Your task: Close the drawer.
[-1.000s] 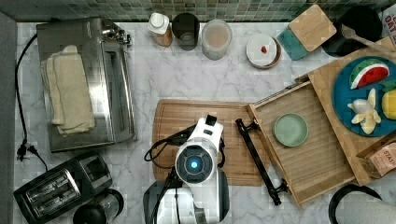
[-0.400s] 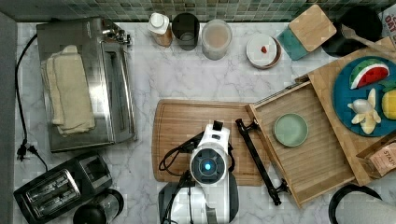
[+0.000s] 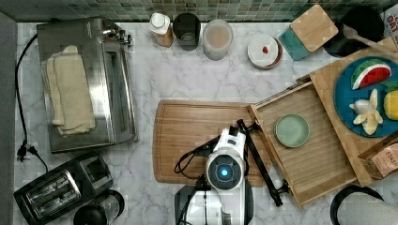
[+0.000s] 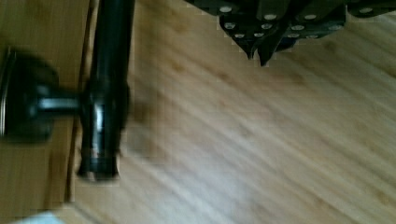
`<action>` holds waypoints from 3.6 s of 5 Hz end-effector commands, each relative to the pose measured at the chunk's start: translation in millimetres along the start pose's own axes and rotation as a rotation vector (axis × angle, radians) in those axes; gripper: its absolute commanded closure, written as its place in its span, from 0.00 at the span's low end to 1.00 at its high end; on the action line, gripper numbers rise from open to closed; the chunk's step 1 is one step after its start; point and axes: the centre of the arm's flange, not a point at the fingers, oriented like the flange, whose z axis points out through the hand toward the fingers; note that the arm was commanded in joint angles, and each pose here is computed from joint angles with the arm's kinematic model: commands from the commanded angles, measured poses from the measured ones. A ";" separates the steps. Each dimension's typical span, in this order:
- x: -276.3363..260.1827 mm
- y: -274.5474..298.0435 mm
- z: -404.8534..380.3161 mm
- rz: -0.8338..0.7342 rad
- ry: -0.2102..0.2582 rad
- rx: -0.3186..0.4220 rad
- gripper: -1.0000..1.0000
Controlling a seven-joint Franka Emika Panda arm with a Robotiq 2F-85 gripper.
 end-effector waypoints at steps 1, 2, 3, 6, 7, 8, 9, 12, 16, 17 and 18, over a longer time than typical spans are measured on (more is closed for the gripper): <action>-48.7 41.4 7.8 0.023 -0.022 0.036 1.00; -59.6 49.9 8.3 0.041 -0.011 0.032 1.00; -70.8 68.9 6.7 0.028 -0.015 0.034 1.00; -87.5 128.8 0.6 -0.011 -0.007 0.034 1.00; -88.7 145.7 6.2 -0.031 0.019 0.036 1.00; -89.4 163.9 3.3 -0.032 0.042 0.032 1.00; -91.7 195.9 -8.8 -0.040 0.040 0.051 1.00; -110.9 264.1 -44.6 -0.001 0.075 -0.068 1.00; -119.2 372.9 -49.9 -0.046 0.111 -0.154 1.00; -120.8 386.9 -51.4 -0.027 0.139 -0.178 1.00; -120.2 397.1 -57.0 -0.024 0.154 -0.210 1.00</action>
